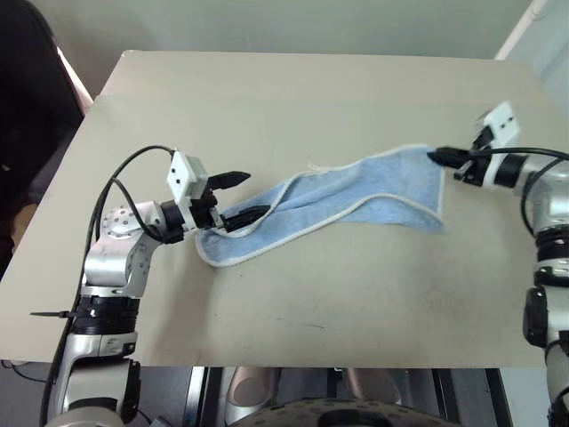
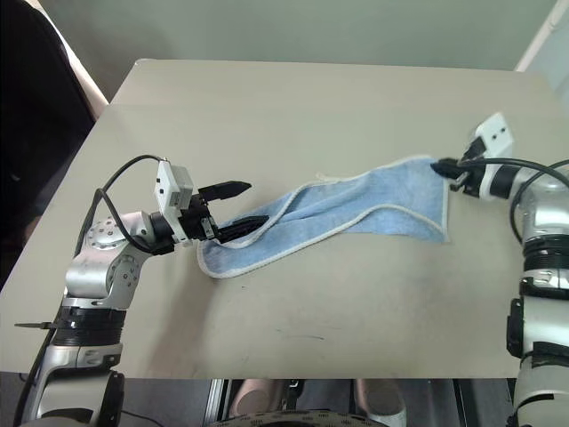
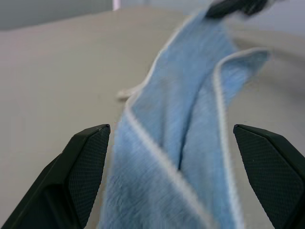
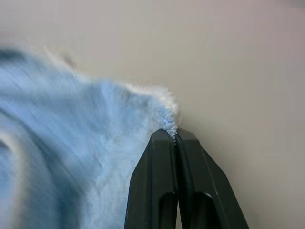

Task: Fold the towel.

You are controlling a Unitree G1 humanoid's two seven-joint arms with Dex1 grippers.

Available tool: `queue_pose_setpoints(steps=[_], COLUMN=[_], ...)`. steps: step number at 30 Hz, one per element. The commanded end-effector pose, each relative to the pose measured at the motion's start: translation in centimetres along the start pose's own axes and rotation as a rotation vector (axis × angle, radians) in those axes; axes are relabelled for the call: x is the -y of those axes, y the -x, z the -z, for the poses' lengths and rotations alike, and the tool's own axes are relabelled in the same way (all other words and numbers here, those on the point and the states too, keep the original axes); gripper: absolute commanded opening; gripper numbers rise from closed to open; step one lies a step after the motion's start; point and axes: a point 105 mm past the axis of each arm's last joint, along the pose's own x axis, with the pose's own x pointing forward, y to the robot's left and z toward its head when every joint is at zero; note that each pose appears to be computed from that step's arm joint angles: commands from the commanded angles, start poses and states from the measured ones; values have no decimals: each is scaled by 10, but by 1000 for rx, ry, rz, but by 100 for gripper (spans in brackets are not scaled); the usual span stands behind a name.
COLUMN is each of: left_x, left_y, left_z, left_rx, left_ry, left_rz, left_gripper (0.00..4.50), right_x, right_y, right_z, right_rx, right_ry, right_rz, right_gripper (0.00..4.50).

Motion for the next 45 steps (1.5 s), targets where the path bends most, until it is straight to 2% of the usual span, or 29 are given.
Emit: queue_pose_setpoints(steps=[1,3,7,11,17,29,39,45], left_x=[2,4,10,19,12,-3,8,17], left_y=[-3,-7,-15,-19,-18,5,6,8], left_z=[-1,4,20,33,40,18,13,32], left_rx=[5,3,-18,-35,-47,39,79,5], left_ry=[3,8,10,14,-16,-79,-139,-167], left_rz=[9,23,59,91,49,-48,-52,-66], left_gripper=[450,450,450,450,450,450,450,450], right_x=[-14,-26,-39,-46,-55,-57,-51,-50], right_y=[16,23,29,33,40,37,30,29], right_z=[-50,-69,-86,-96,-110,-111,-112,-111], right_rx=[117,142,147,150,169,174,184,182], right_ry=[96,158,227,264,300,313,322,322], right_rz=[-19,-41,-51,-51,-55,-48,-44,-42], right_gripper=[4,4,4,4,4,4,4,4])
